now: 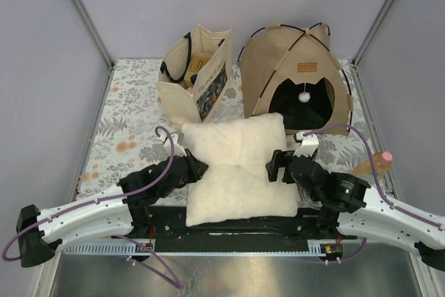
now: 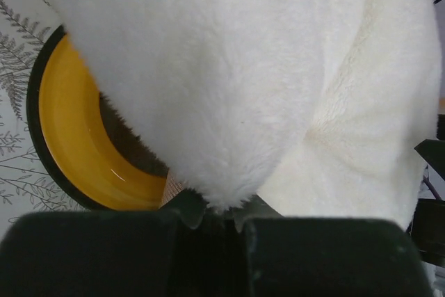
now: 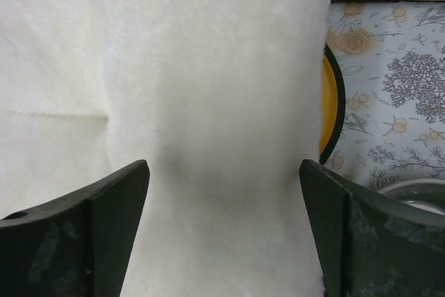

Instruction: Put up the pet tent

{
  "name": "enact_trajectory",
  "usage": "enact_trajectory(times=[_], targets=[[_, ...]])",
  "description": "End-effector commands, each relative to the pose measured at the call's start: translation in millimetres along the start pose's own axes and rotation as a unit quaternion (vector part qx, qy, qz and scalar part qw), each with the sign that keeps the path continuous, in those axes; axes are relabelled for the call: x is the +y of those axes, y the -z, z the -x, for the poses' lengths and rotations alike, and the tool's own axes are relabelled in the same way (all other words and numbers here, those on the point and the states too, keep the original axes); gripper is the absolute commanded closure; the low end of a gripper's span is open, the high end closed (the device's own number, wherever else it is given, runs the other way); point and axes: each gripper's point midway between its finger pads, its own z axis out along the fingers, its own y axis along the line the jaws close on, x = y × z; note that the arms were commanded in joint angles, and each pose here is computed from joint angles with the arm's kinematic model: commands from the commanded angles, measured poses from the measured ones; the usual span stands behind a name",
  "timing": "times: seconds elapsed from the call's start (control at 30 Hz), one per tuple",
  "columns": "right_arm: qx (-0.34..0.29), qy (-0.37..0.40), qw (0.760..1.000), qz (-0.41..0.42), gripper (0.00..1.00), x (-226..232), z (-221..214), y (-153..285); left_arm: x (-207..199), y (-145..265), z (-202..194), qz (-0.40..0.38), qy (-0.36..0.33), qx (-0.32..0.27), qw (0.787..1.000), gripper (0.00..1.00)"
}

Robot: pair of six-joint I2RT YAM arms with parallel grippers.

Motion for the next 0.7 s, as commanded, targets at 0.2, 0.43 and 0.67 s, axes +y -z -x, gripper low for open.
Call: enact_trajectory(times=[0.2,0.43,0.67], targets=[[-0.008,-0.024,1.000,0.001,0.00,-6,9,-7,5,13,23,0.032,-0.039,-0.027,0.998,0.92],[0.070,-0.036,0.996,0.039,0.04,7,-36,-41,-8,5,15,0.000,-0.054,-0.010,0.999,0.89],[0.052,-0.040,0.986,0.156,0.82,52,-8,-18,-64,8,24,-0.097,-0.088,0.000,0.991,1.00]])
